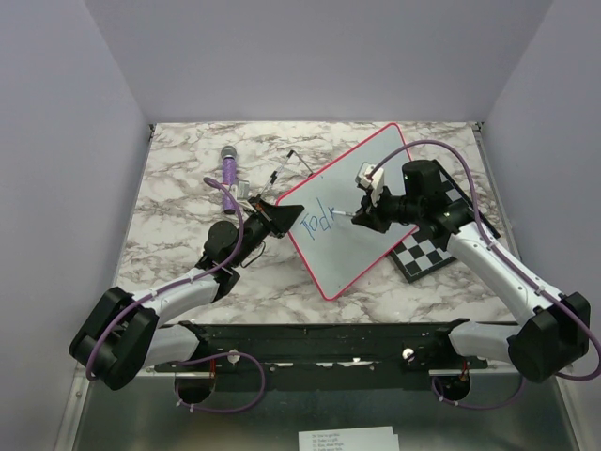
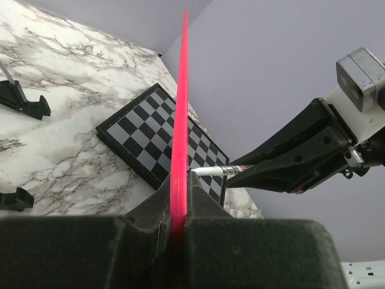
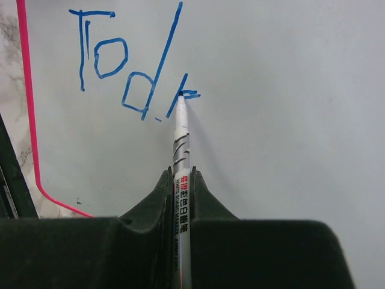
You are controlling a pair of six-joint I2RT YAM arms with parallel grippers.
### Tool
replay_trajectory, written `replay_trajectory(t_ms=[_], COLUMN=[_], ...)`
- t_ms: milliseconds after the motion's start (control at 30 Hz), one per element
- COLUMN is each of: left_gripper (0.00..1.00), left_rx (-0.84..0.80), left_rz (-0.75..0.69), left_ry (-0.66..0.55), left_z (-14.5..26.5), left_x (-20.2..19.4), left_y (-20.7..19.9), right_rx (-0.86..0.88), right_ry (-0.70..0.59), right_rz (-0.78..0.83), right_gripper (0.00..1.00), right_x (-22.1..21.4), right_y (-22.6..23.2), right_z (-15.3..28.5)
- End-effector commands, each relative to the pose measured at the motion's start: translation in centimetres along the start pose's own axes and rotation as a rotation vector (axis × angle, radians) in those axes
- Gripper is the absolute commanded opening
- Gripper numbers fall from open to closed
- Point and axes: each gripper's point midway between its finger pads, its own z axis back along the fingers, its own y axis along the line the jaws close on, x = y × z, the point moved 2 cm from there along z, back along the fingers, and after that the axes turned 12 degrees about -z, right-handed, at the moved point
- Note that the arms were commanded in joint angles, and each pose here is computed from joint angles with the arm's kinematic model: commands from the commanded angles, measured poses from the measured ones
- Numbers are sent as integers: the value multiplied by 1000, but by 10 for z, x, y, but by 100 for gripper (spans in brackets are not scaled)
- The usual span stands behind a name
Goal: Write a sentence on the whiteboard
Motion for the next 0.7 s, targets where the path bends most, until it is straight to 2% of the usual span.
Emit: replay_trajectory(t_ms=[0,333,667], left_gripper=[0,0,0], left_rx=[-152,-150,-148], left_rz=[-15,-16,-15], left_ry=[-150,-152,-151], left_z=[-3,-2,-1], left_x=[42,42,42], left_y=[-37,-37,-37], right_rx=[62,30,-31], right_ry=[40,93,87], right_rz=[11,20,18], right_gripper=[0,0,0], right_x=[-11,-33,-29], right_y=[8,7,-1], right_z=[-3,3,7])
